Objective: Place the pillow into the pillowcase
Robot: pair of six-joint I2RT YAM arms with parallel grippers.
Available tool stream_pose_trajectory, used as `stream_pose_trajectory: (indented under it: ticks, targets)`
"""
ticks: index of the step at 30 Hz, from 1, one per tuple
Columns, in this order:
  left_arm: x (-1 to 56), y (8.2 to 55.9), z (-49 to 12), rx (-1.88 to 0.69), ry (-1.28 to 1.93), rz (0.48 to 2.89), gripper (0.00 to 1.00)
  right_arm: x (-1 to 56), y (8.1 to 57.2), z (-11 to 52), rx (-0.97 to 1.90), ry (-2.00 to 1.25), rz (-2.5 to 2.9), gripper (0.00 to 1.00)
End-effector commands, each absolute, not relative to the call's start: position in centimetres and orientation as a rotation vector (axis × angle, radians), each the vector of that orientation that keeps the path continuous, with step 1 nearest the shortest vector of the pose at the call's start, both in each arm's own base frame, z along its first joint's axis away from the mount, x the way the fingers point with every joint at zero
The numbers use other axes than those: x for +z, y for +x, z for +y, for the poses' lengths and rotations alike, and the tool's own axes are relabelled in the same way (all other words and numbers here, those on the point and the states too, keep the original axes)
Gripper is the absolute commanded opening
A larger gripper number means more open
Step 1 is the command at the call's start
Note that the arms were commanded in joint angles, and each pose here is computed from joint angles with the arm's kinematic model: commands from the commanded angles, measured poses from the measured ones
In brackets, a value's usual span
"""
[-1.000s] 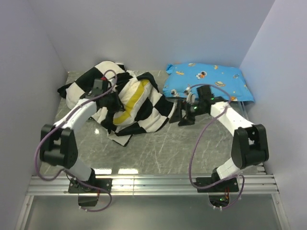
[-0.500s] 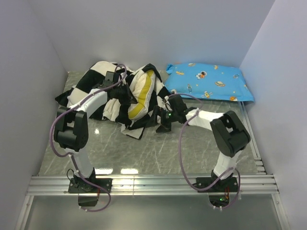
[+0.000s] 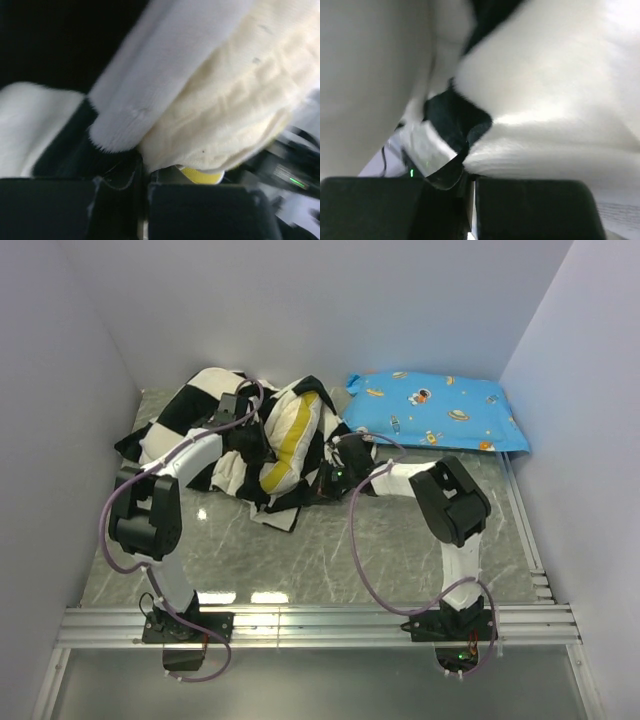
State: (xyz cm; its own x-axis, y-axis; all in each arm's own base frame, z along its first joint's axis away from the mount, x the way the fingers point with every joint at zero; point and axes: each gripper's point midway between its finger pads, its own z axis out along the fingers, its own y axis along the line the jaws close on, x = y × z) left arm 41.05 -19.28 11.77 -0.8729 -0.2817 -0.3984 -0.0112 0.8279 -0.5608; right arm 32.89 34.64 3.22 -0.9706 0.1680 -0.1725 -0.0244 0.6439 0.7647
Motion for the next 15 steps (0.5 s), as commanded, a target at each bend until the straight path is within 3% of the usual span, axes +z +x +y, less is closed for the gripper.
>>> stream_pose_trajectory:
  ticks: [1,7,11,15]
  targets:
    - [11.3,42.6,-12.1,-0.285,-0.251,2.503,0.0,12.8,30.6,36.2,1.541,-0.289,2.364,0.0]
    - [10.1,43.0,-2.3,0.232,-0.205,2.376,0.0,25.3,21.1,30.0,1.824,-0.684,2.015,0.0]
    - [8.9,43.3,1.9,0.464,-0.187,2.342,0.0,27.1,18.6,25.0,1.826,-0.695,1.988,0.0]
    - [8.0,43.3,1.3,0.421,-0.123,2.362,0.0,25.4,17.8,22.6,1.768,-0.659,2.068,0.0]
